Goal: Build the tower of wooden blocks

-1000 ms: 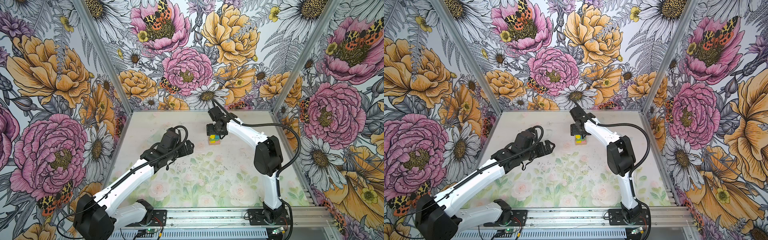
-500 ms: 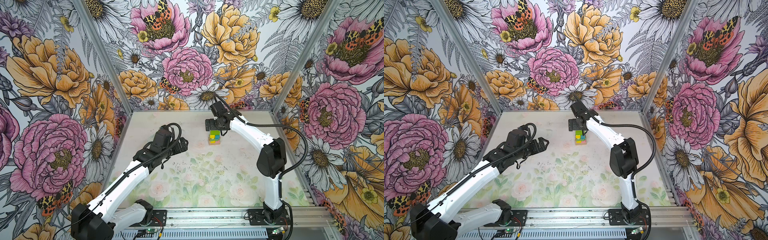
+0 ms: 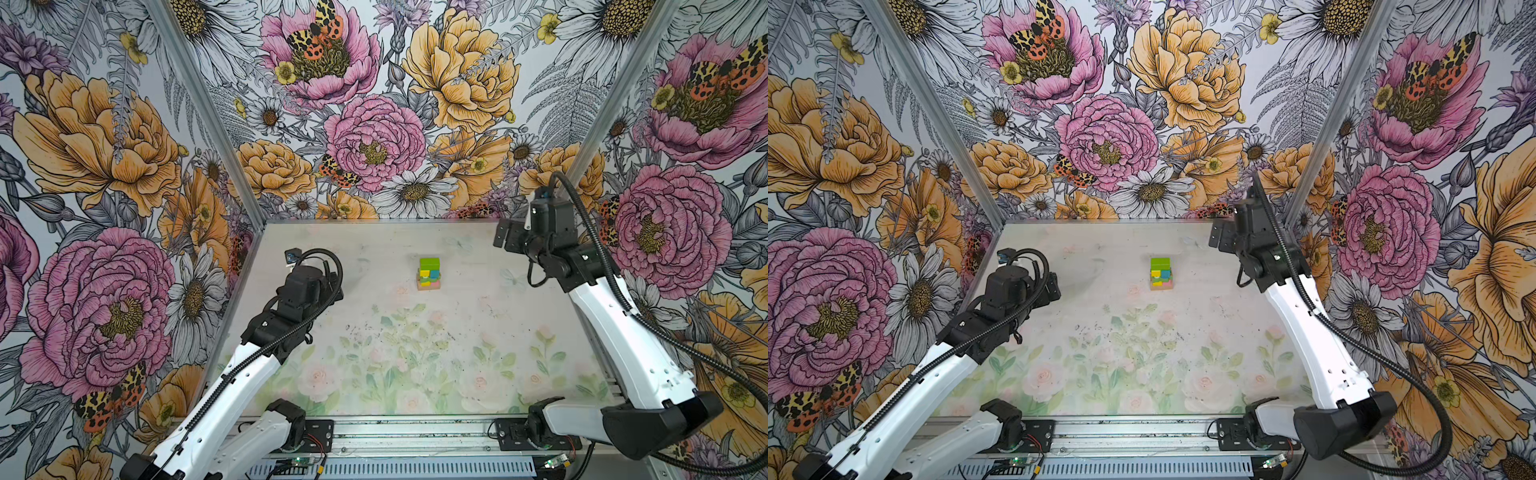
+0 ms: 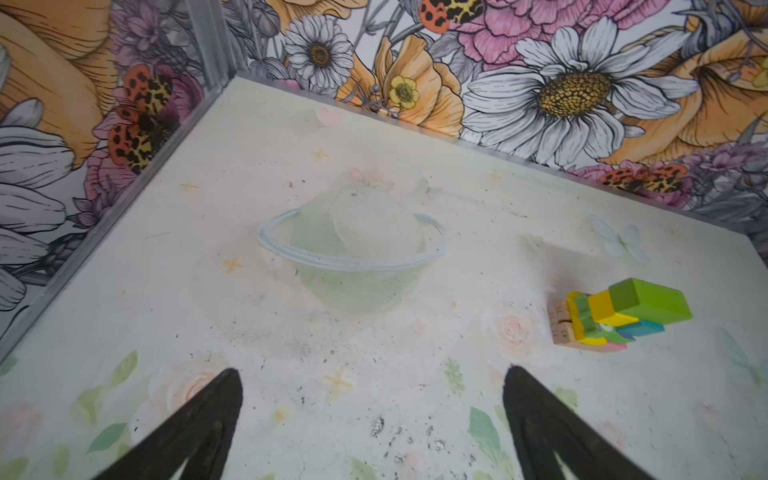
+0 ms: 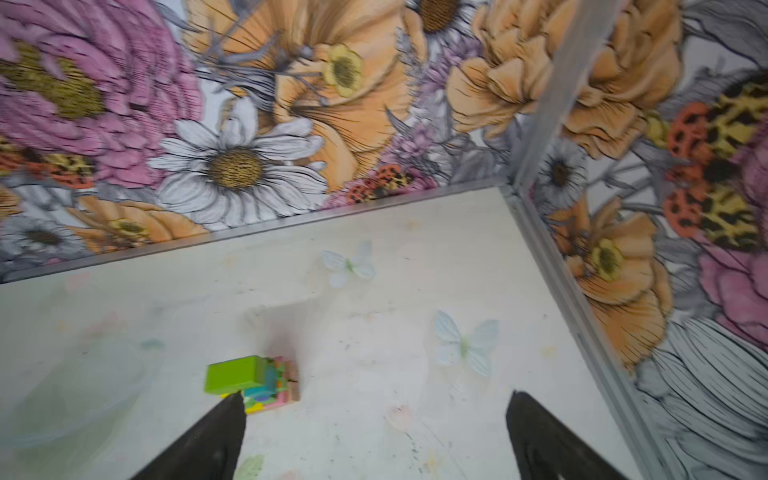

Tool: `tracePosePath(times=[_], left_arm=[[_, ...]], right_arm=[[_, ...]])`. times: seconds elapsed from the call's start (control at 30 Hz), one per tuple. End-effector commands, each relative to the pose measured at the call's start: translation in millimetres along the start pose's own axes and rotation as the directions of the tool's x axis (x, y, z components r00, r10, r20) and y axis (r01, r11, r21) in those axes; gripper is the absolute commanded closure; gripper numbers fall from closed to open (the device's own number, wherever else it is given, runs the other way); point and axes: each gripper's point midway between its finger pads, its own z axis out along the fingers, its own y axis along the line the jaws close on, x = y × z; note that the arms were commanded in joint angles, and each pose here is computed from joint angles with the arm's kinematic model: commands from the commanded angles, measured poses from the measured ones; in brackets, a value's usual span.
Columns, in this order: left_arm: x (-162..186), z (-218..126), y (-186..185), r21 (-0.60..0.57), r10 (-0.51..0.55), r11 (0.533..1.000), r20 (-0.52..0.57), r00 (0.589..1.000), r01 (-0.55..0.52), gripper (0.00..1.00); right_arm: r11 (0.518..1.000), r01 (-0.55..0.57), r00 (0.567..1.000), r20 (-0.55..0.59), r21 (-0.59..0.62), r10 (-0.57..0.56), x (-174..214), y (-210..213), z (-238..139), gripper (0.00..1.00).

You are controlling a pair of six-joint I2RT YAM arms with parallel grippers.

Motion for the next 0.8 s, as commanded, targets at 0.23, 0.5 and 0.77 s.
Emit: tracePosePath(times=[0.23, 0.5, 0.77], left_arm=[[11.5, 25.9, 45.3, -0.227, 0.115, 0.973, 0.275, 0.955, -0.052, 0.01], [6.5, 60.9, 55.6, -0.279, 0.194, 0.955, 0.333, 0.923, -0.100, 0.01], [18.8, 103.8, 61.6, -0.243, 0.253, 0.955, 0.364, 0.897, -0.170, 0.01]], right_arm=[[0.962, -0.072, 0.996, 0.064, 0.265, 0.057, 108.3, -97.3, 47.3, 0.00], [0.964, -0.144, 0.965, 0.247, 0.224, 0.086, 119.3, -104.8, 53.5, 0.00], [0.978, -0.107, 0.954, 0.294, 0.178, 0.051, 126.4, -96.0, 78.3, 0.00]])
